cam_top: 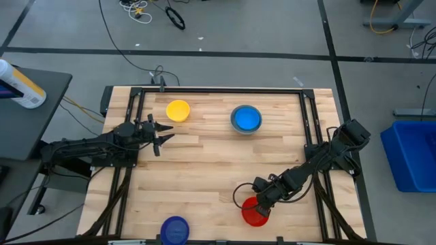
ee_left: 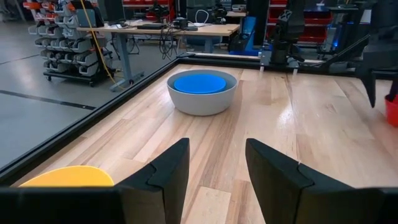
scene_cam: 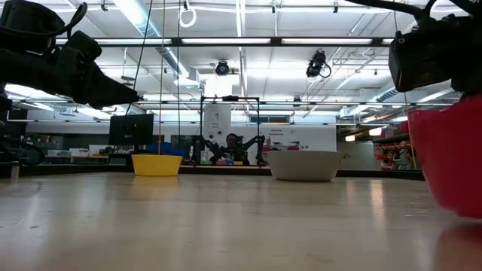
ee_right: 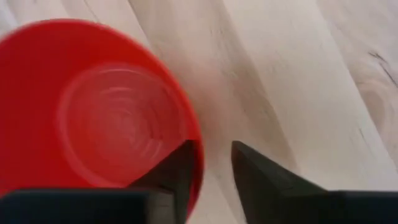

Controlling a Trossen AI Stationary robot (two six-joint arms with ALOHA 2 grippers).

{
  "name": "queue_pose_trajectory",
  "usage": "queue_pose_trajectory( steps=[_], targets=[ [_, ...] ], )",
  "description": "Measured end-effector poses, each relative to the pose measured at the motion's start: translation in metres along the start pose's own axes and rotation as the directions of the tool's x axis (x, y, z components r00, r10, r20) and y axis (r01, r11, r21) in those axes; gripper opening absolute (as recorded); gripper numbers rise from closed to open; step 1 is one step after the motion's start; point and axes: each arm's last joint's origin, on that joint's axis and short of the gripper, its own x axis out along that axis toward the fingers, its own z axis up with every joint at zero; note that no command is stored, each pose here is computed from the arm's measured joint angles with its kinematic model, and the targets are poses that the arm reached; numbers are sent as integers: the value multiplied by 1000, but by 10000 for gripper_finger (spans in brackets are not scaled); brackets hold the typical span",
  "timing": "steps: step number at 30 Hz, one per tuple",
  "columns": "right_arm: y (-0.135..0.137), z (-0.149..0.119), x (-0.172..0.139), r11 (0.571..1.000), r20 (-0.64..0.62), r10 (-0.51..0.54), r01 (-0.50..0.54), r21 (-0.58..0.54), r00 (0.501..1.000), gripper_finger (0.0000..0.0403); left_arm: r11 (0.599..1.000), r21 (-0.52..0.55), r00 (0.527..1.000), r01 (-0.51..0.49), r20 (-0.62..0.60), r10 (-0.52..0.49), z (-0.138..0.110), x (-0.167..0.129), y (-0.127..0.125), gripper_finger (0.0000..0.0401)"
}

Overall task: Nest bowls inside each other
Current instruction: Stack the red bowl on the light blue bowl

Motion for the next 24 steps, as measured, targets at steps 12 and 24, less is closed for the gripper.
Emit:
queue_pose_trajectory(
  steps=[12, 24],
  targets=[
    [6, 26, -4, 985, 323, -2, 58, -163, 946, 4, 1000, 0, 1000, -19, -1, 19, 0, 0, 1, 167],
    [-68, 122, -44, 801, 633, -471, 599, 16, 614, 2, 1000, 9, 1000, -20, -4, 20, 0, 0, 1, 167]
  ],
)
